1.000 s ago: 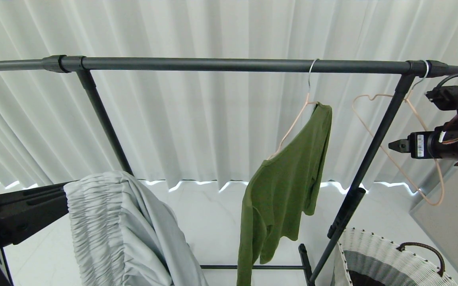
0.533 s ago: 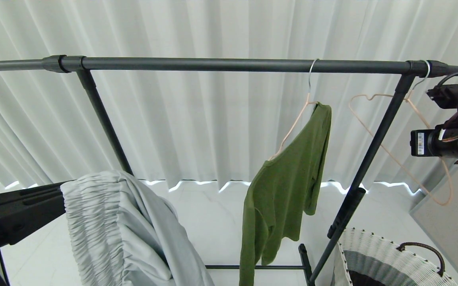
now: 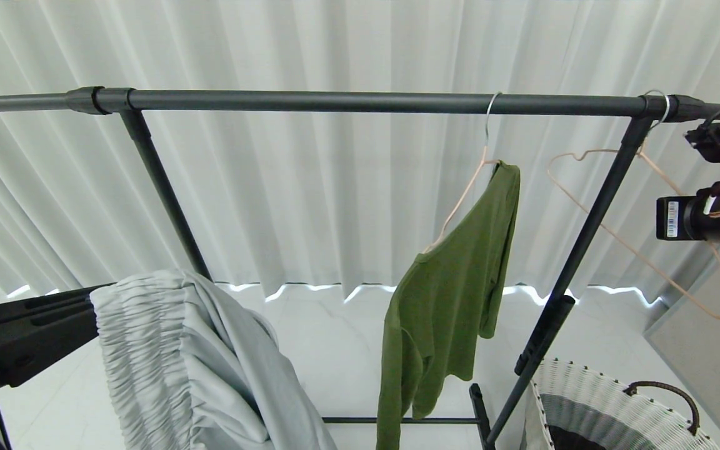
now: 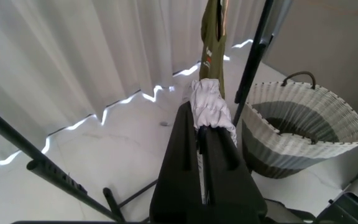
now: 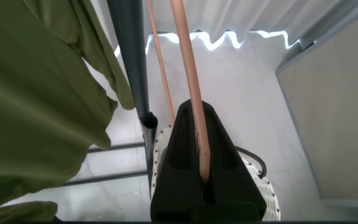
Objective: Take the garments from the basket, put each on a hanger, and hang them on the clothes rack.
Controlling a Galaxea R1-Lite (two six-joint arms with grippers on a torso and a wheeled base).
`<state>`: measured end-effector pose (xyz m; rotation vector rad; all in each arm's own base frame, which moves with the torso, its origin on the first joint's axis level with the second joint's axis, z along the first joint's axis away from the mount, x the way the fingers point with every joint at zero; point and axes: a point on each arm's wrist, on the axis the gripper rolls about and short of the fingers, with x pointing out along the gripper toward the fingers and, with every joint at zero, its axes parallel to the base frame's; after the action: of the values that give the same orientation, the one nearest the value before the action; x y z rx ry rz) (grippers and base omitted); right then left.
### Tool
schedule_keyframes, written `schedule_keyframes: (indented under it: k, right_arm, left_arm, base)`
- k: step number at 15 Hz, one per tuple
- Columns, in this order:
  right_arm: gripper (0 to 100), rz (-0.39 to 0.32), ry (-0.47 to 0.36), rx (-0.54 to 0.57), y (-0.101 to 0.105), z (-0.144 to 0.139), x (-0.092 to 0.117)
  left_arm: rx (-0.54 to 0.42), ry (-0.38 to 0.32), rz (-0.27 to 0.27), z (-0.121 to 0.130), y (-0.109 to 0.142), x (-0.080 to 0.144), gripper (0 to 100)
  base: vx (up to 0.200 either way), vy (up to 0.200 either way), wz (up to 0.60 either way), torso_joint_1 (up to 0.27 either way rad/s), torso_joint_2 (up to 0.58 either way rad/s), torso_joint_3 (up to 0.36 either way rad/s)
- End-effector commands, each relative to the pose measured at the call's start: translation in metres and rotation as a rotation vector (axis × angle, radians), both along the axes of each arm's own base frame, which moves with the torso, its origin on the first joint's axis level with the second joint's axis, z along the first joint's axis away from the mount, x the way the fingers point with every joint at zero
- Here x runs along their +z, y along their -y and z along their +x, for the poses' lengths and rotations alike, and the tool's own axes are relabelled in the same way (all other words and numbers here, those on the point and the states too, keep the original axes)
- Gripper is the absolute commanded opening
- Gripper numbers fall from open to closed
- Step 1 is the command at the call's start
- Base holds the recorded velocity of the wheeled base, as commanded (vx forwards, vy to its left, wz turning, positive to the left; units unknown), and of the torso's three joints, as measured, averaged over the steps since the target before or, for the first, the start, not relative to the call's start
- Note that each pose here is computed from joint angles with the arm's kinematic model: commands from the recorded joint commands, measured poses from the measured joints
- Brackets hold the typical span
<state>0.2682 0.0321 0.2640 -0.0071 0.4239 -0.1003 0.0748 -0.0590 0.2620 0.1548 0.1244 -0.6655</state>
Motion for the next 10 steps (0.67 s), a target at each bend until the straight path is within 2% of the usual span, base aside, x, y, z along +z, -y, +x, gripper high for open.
schedule_keyframes:
  k: [1,6,8,10]
  right_arm:
    - [0,0.011,0.039,-0.002,0.001,-0.011,0.010]
    - [0,0.017,0.090,-0.016,0.006,-0.036,0.023]
    - [0,0.021,0.112,-0.016,0.008,-0.051,0.027]
    - [0,0.021,0.121,-0.016,0.011,-0.068,0.028]
  left_arm:
    - [0.008,0.002,0.002,-0.001,-0.001,-0.001,0]
    - [0.054,0.022,0.031,-0.003,-0.006,-0.007,0]
    - [0.101,0.043,0.069,-0.001,-0.011,-0.009,0]
    - [0.145,0.050,0.074,0.000,-0.015,-0.009,0]
  base:
    - [0.000,0.000,0.00,0.000,0.00,0.000]
    - [0.000,0.000,0.00,0.000,0.00,0.000]
    - [0.000,0.000,0.00,0.000,0.00,0.000]
    - [0.000,0.000,0.00,0.000,0.00,0.000]
